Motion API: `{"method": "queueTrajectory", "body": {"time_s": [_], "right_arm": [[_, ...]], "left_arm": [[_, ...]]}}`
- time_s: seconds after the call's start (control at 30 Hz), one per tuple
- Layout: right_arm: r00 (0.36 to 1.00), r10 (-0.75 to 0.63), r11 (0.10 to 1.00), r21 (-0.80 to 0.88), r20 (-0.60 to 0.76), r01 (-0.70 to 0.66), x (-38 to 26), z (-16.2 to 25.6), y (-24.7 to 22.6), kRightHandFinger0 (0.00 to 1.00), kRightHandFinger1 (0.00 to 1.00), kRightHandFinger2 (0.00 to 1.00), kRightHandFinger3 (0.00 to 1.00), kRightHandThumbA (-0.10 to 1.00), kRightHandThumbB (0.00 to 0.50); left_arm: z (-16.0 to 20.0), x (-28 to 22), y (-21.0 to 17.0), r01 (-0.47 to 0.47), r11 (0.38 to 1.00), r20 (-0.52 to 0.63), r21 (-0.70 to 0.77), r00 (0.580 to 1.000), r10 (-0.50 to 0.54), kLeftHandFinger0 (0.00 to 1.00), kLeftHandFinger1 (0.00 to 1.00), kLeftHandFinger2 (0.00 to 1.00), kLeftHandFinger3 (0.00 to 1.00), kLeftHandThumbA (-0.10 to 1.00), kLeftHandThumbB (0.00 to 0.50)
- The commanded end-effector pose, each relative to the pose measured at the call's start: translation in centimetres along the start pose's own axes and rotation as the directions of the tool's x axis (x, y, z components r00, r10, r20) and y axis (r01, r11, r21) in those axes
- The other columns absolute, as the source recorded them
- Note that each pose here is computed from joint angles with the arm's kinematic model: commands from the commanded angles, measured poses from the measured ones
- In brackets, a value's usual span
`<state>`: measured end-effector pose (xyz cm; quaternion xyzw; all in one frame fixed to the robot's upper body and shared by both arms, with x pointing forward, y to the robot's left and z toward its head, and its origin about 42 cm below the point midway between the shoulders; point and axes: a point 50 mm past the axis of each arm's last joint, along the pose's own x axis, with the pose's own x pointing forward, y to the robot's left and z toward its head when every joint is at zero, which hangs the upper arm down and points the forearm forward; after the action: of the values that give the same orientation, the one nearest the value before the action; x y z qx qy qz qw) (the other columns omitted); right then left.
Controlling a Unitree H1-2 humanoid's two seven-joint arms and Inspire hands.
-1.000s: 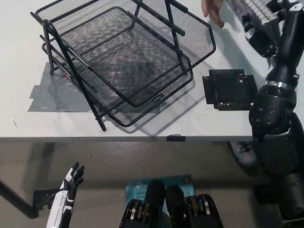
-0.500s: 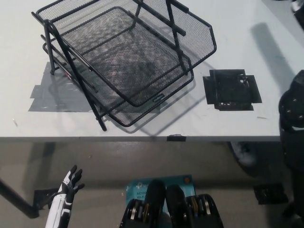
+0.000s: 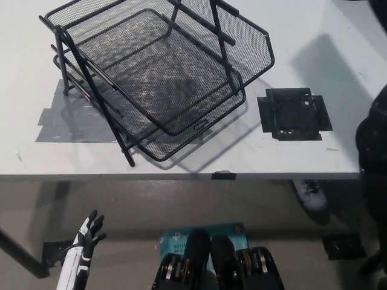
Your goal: A person hands a notebook to the robot and the robot grabs it with its right hand and places it in the file tray kept in the centre of the desk infront of it.
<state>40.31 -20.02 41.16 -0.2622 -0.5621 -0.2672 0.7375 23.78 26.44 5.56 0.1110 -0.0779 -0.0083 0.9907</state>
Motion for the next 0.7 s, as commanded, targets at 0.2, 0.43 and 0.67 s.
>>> {"method": "queueTrajectory", "body": {"time_s": [0.2,0.43,0.67], "right_arm": [[0.93,0.052,0.999,-0.016,0.364,-0.049,3.0,5.6,1.3,0.0,0.0,0.0,0.03,0.68,0.0],[0.883,0.13,0.991,-0.053,0.452,-0.119,2.1,6.0,3.2,0.0,0.0,0.0,0.47,0.8,0.0],[0.841,0.208,0.978,-0.13,0.499,-0.164,1.0,4.8,5.6,0.0,0.0,0.0,0.0,0.8,0.0]], "left_arm": [[0.9,0.7,0.9,-0.009,0.999,0.064,0.051,0.998,0.006,0.99,1.0,1.0,1.0,1.0,0.383],[0.7,0.4,1.0,-0.006,0.998,0.057,0.055,0.998,0.003,1.0,1.0,1.0,1.0,1.0,0.394],[0.8,0.4,0.9,-0.002,0.999,0.054,0.054,0.999,-0.001,1.0,1.0,1.0,1.0,1.0,0.397]]}}
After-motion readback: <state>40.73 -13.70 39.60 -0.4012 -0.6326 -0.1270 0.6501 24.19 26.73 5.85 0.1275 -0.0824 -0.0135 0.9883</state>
